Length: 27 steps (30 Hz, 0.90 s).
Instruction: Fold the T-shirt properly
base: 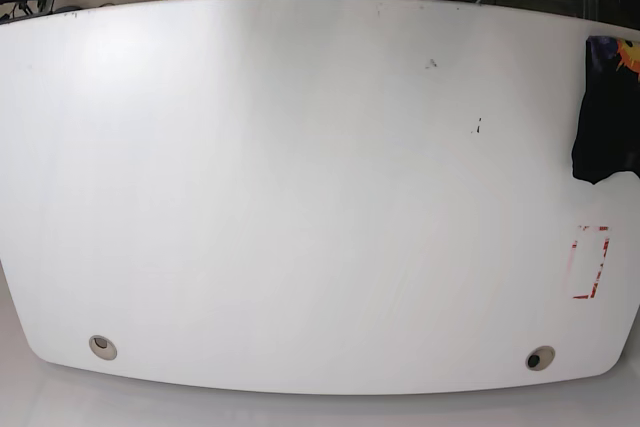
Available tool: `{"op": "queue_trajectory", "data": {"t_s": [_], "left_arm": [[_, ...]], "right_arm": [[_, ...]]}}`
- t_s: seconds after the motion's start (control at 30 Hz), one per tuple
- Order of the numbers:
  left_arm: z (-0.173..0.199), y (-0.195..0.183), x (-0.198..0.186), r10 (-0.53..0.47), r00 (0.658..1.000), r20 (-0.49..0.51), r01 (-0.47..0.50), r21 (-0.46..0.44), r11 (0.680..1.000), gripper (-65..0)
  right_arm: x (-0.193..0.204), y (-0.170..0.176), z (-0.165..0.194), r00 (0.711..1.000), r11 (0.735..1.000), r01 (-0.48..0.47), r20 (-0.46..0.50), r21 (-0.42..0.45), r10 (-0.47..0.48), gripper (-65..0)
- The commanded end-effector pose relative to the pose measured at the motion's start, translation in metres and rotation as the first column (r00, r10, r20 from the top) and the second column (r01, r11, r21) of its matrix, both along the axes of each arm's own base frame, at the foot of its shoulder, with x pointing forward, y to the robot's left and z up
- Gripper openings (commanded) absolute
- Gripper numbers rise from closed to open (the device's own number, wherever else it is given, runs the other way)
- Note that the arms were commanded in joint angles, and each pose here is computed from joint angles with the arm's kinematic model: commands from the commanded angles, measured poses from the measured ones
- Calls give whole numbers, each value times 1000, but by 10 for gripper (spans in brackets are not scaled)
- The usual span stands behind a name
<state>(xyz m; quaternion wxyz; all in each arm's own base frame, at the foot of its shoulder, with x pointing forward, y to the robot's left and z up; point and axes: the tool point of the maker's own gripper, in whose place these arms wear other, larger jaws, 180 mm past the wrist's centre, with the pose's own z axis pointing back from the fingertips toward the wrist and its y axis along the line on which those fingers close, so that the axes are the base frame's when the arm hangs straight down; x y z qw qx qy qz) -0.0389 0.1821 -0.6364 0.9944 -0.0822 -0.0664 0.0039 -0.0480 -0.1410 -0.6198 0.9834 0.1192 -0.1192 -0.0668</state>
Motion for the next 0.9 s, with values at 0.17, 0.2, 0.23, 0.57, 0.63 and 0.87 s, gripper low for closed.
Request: {"op": "queue_trajectory", "data": {"t_s": [0.17,0.2,0.23,0.57,0.63,0.87], "left_arm": [[-20,-7,4,-9,994,-107,15,60,998,-410],[-21,-7,7,-12,994,-110,20,68,997,-410],[-22,-6,11,-17,993,-116,26,78,997,-410],[-25,-5,26,-4,991,-132,19,110,994,-410],[-25,-7,26,-4,991,-134,19,107,994,-410],[-26,-14,25,-5,991,-136,18,97,995,-410]], "right_arm": [[6,-18,-16,999,999,-20,-48,-45,18,-485],[8,-18,-17,998,999,-24,-51,-45,22,-485],[10,-18,-18,998,998,-31,-51,-48,29,-484],[25,-20,-27,990,990,-104,-103,-96,94,-482],[26,-23,-28,990,988,-102,-104,-112,91,-480],[34,-24,-28,992,988,-103,-92,-119,92,-479]]}}
